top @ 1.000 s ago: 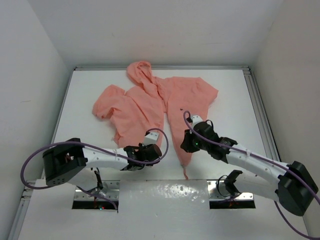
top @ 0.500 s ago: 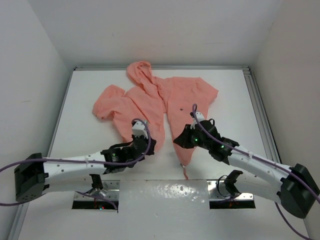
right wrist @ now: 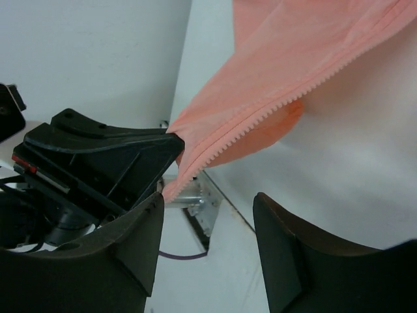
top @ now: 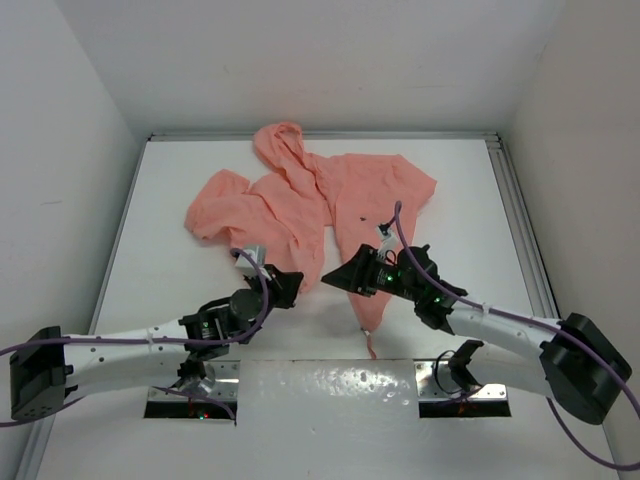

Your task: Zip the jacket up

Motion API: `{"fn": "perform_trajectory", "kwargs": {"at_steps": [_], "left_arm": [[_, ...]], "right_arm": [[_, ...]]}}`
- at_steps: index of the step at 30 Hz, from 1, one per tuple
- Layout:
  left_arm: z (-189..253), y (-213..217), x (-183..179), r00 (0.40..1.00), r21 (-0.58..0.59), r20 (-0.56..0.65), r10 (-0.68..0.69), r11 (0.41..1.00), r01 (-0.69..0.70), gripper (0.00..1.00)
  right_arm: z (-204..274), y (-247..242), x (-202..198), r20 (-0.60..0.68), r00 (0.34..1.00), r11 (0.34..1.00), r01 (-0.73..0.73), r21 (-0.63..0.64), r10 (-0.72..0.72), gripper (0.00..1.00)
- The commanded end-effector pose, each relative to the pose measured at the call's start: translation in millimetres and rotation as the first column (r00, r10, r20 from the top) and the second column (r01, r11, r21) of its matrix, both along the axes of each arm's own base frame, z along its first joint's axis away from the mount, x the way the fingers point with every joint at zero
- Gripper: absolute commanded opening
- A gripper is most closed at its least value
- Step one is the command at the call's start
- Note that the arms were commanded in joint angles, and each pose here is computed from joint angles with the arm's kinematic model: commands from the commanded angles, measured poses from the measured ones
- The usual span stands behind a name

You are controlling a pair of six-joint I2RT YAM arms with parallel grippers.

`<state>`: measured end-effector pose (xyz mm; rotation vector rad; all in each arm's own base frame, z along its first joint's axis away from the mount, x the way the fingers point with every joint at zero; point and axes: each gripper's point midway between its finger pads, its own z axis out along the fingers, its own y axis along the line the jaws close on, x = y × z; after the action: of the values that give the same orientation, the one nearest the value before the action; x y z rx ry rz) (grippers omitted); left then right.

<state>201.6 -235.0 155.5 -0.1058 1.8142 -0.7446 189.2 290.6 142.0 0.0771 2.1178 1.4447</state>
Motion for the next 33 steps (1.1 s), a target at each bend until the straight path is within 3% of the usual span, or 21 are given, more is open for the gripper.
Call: {"fn": "perform_trajectory", "kwargs": {"at_steps": [1, 5, 12, 17, 23, 24, 28, 31, 33], "left_arm": [[24, -7, 3, 0.999, -0.085, 0.043, -0.002, 0.996, 0.006, 0.0], [25, -13, 3, 0.999, -0.092, 0.045, -0.014, 0.996, 0.018, 0.0], [25, -18, 3, 0.998, -0.091, 0.05, -0.032, 0.995, 0.036, 0.0], [25, -21, 0, 0.998, -0.099, 0.044, -0.054, 0.993, 0.058, 0.0], [31, -20, -4, 0.997, -0.127, 0.045, -0.066, 0.989, 0.072, 0.0], [32, -18, -4, 0.997, -0.129, 0.044, -0.063, 0.989, 0.068, 0.0], [31, -15, -6, 0.998, -0.147, 0.027, -0.057, 0.987, 0.06, 0.0], [31, -16, -6, 0.998, -0.174, -0.013, -0.064, 0.983, 0.061, 0.13], [31, -16, -6, 0.995, -0.193, -0.039, -0.094, 0.977, 0.085, 0.31]], "right_arm": [[31, 15, -6, 0.026, 0.998, 0.988, -0.054, 0.142, 0.051, 0.56], [36, 32, -15, 0.022, 0.991, 0.974, -0.135, 0.184, 0.134, 0.52], [39, 37, -15, 0.044, 0.989, 0.97, -0.149, 0.192, 0.143, 0.43], [30, 33, -4, 0.058, 0.995, 0.983, -0.092, 0.162, 0.083, 0.24], [23, 35, 6, 0.081, 0.995, 0.99, -0.066, 0.124, 0.057, 0.18], [27, 34, 10, 0.103, 0.994, 0.989, -0.05, 0.137, 0.036, 0.11], [25, 31, 12, 0.151, 0.988, 0.992, -0.038, 0.122, 0.02, 0.0], [33, 33, 11, 0.214, 0.976, 0.988, -0.068, 0.14, 0.037, 0.0], [39, 36, 7, 0.254, 0.965, 0.984, -0.106, 0.141, 0.067, 0.0]]}}
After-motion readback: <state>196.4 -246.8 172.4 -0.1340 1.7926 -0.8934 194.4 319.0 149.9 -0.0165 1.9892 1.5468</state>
